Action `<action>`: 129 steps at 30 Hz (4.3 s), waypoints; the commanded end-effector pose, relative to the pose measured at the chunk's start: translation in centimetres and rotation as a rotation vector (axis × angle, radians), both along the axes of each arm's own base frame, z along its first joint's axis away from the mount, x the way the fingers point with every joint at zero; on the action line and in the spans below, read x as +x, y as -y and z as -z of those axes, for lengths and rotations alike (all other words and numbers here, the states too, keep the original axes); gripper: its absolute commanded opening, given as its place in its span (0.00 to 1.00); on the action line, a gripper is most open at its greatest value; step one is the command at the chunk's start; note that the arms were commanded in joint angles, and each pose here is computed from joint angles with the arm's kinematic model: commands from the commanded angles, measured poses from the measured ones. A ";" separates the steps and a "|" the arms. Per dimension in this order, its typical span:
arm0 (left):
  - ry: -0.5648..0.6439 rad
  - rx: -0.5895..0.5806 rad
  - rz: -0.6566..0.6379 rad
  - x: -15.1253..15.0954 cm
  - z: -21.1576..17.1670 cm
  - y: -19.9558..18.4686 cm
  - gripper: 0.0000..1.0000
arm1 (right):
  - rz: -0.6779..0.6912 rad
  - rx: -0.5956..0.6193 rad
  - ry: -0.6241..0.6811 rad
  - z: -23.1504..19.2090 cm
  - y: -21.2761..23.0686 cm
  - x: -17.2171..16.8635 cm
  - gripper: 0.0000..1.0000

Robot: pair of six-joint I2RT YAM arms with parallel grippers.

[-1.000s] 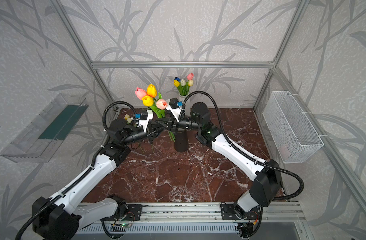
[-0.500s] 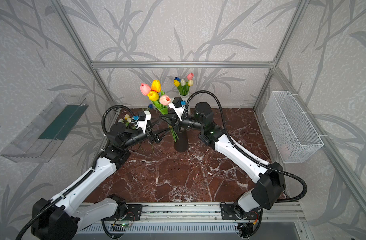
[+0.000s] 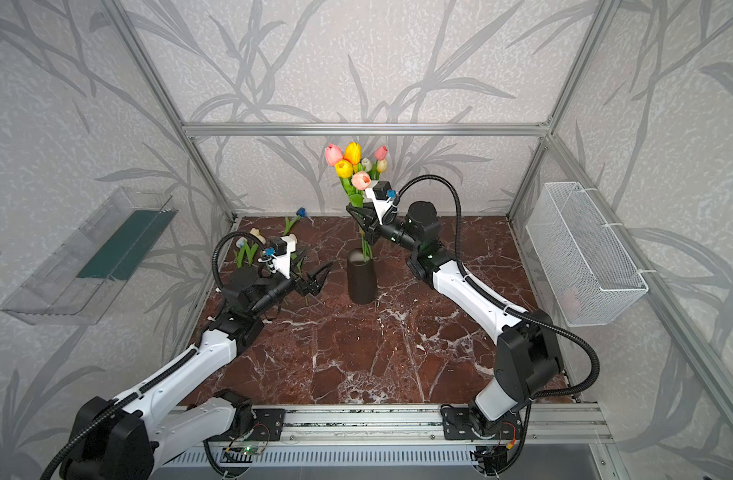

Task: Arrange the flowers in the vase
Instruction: 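Push bunch stems into the cup with left gripper while right holds leaves, then open and withdraw the left gripper while the right gripper steadies the bunch, then retract the right gripper from the bunch while the left nears a white tulip, then grasp a white tulip stem with the left gripper and lift it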

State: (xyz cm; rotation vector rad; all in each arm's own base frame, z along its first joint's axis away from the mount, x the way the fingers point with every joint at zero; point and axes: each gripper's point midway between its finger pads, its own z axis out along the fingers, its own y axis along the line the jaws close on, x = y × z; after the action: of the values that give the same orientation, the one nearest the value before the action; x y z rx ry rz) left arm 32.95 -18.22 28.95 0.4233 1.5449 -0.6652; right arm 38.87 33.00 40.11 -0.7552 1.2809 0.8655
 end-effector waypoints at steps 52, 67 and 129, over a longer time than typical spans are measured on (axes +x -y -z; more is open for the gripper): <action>-0.005 0.013 -0.216 2.9 2.4 -3.3 1.00 | 0.014 -0.069 -0.086 14.7 0.2 1.3 0.37; -0.231 -0.010 -0.414 5.6 6.7 -8.7 0.99 | 0.009 -0.186 -0.148 15.5 0.3 0.8 0.77; -0.251 -0.003 -0.386 10.1 0.5 -5.4 0.00 | 0.443 0.088 0.226 6.4 13.8 -11.2 1.00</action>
State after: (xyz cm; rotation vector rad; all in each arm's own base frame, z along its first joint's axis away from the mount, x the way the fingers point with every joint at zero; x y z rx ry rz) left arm 42.71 -10.61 21.51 -0.0657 2.1175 -0.3223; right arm 28.09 19.58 31.65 -0.4944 1.2053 0.4552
